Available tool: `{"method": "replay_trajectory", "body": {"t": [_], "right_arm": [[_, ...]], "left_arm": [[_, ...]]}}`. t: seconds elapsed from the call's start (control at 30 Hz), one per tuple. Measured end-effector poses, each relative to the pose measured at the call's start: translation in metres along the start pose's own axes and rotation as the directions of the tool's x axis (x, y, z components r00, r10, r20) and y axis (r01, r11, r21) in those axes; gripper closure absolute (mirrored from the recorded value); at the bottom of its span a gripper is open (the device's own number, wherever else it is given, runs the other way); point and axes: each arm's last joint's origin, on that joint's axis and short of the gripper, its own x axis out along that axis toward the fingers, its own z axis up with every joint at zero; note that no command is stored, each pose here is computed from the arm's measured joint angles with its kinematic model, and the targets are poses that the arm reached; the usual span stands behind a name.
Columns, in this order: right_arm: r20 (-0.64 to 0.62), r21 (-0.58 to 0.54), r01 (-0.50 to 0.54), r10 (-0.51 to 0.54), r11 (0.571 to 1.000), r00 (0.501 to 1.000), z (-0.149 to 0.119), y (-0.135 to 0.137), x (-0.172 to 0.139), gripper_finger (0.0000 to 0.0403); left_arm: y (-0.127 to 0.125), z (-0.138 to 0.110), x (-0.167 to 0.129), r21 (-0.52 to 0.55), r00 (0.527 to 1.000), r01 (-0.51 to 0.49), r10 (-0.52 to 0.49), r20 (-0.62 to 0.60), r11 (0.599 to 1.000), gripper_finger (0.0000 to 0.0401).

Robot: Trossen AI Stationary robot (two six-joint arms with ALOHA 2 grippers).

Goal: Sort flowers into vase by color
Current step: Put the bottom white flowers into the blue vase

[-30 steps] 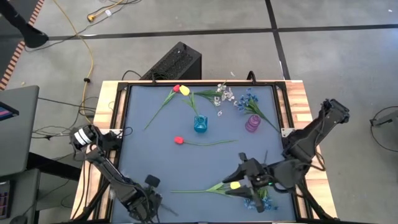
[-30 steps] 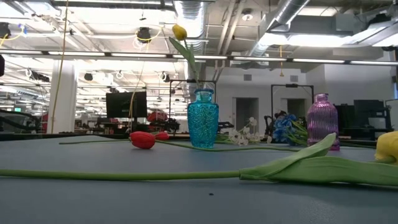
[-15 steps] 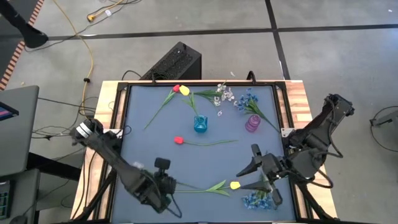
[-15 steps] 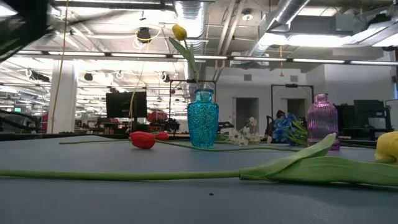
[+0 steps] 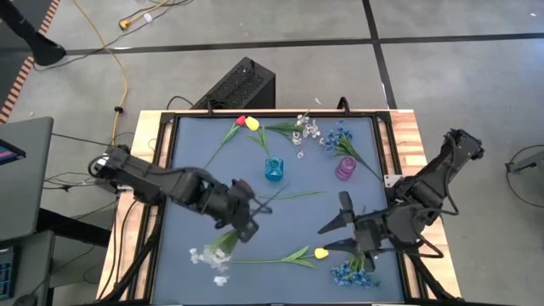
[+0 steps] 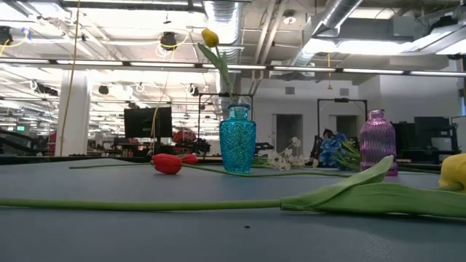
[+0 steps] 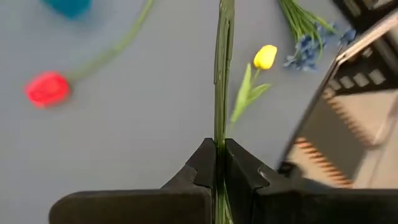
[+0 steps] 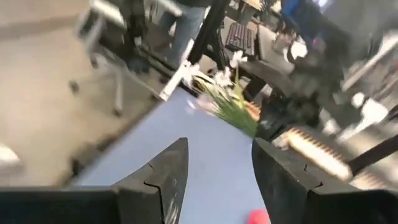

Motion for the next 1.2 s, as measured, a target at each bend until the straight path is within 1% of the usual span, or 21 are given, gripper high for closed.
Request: {"method": "replay_trajectory", "body": {"t": [0.03,0.1,0.17,0.23,0.3,0.43,0.57,0.67,0.8,0.9,1.2], "right_arm": [[-0.012,-0.065,0.008,-0.009,0.998,1.0,-0.002,0.0,0.003,0.0201],[-0.045,-0.171,0.019,-0.027,0.985,0.999,-0.007,0.0,0.011,0.0201],[-0.072,-0.226,0.03,-0.047,0.974,0.996,-0.011,-0.003,0.02,0.0201],[-0.106,-0.265,0.042,-0.073,0.963,0.992,-0.016,-0.007,0.03,0.0201],[-0.147,-0.28,0.064,-0.109,0.958,0.983,-0.021,-0.009,0.04,0.0201],[-0.203,-0.285,0.14,-0.202,0.948,0.958,-0.029,-0.015,0.053,0.0201],[-0.229,-0.297,0.17,-0.243,0.939,0.942,-0.033,-0.019,0.061,0.0201],[-0.247,-0.303,0.168,-0.247,0.938,0.937,-0.036,-0.021,0.063,0.0201],[-0.256,-0.307,0.186,-0.269,0.933,0.928,-0.038,-0.024,0.066,0.0213],[-0.255,-0.307,0.192,-0.275,0.932,0.927,-0.038,-0.025,0.066,0.0238],[-0.254,-0.308,0.184,-0.267,0.933,0.93,-0.037,-0.021,0.065,0.0349]], "left_arm": [[0.0,0.003,0.001,-0.039,0.999,0.023,-0.024,-0.023,0.999,0.0398],[-0.002,0.01,0.004,-0.077,0.994,0.085,-0.089,-0.062,0.993,0.0398],[-0.006,0.016,0.005,-0.09,0.98,0.171,-0.179,-0.092,0.981,0.0398],[-0.012,0.021,0.005,-0.077,0.963,0.253,-0.259,-0.08,0.964,0.0398],[-0.017,0.028,0.003,-0.075,0.943,0.325,-0.329,-0.053,0.943,0.0398],[-0.02,0.033,0.001,-0.082,0.916,0.391,-0.396,-0.058,0.917,0.0398],[-0.02,0.032,0.001,-0.079,0.912,0.397,-0.403,-0.079,0.914,0.0399],[-0.02,0.032,0.001,-0.07,0.911,0.4,-0.405,-0.076,0.914,0.0399],[-0.02,0.032,0.001,-0.056,0.91,0.404,-0.407,-0.081,0.913,0.0399],[-0.02,0.031,0.001,-0.051,0.907,0.407,-0.41,-0.091,0.912,0.0399],[-0.02,0.031,0.001,-0.022,0.905,0.415,-0.415,-0.096,0.91,0.0399]]}}
